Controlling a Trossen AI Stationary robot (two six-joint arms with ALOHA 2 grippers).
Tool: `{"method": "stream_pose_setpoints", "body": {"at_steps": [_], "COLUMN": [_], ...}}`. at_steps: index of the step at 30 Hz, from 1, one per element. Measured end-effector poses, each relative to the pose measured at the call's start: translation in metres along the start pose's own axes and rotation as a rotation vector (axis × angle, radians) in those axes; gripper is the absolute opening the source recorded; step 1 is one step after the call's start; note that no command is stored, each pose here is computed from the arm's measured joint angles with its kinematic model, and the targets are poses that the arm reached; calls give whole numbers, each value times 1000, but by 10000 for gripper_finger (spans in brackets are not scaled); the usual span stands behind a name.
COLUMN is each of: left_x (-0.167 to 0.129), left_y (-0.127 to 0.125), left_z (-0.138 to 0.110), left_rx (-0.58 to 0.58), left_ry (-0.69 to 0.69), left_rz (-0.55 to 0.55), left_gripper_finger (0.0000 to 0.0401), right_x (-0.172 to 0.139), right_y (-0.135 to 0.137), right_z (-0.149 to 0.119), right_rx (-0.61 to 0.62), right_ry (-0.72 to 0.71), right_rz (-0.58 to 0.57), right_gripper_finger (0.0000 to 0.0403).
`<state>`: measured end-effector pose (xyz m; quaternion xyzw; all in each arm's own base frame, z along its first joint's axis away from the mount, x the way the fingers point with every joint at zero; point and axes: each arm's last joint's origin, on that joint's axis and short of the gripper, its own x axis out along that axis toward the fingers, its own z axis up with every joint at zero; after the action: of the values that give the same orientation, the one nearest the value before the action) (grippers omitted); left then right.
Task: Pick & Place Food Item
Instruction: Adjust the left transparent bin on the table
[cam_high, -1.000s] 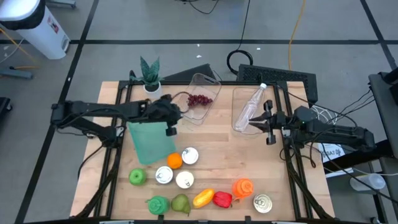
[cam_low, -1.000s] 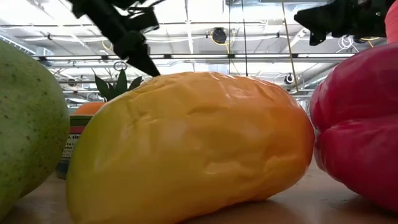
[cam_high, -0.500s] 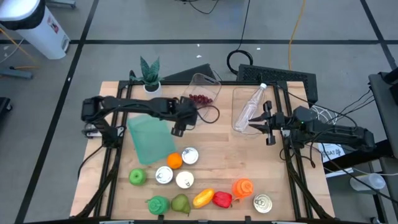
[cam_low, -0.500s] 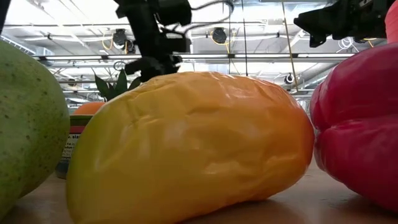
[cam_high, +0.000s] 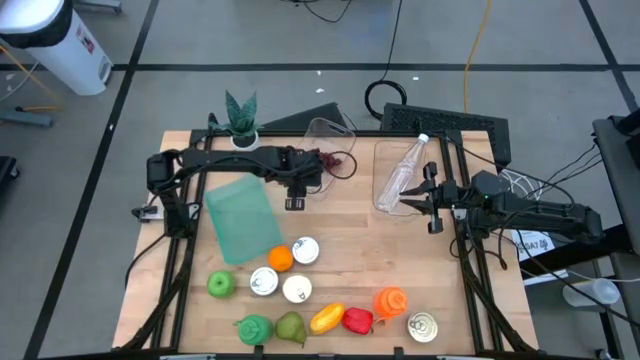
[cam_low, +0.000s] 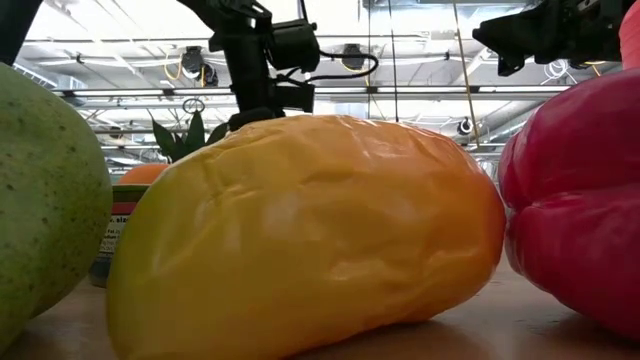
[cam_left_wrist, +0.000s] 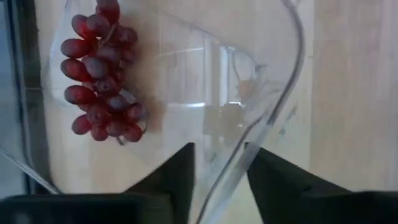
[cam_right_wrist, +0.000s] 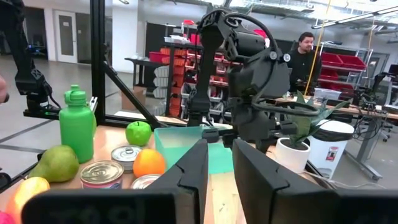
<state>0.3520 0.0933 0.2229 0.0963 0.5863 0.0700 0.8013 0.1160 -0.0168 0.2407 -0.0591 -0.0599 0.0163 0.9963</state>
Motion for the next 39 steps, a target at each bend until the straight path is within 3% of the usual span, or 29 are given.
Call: {"method": "stream_pose_setpoints", "body": {"at_steps": [8, 13, 23, 39], "left_x": [-2, -4, -4, 26], "left_y": [-11, -20, -29, -37], "left_z": [10, 14, 22, 38], "left_rx": [-72, -69, -181, -166], "left_ry": [-92, -109, -163, -237], "left_rz": [-67, -75, -82, -100], "left_gripper_finger": [56, 61, 52, 49], "right_x": [0, 0, 0, 1], "right_y": [0, 0, 0, 0], "right_z": [0, 0, 0, -1], "right_rx": [0, 0, -1, 3], "right_ry": [0, 0, 0, 11], "right_rz": [0, 0, 0, 1], "right_gripper_finger": [63, 63, 63, 63]}}
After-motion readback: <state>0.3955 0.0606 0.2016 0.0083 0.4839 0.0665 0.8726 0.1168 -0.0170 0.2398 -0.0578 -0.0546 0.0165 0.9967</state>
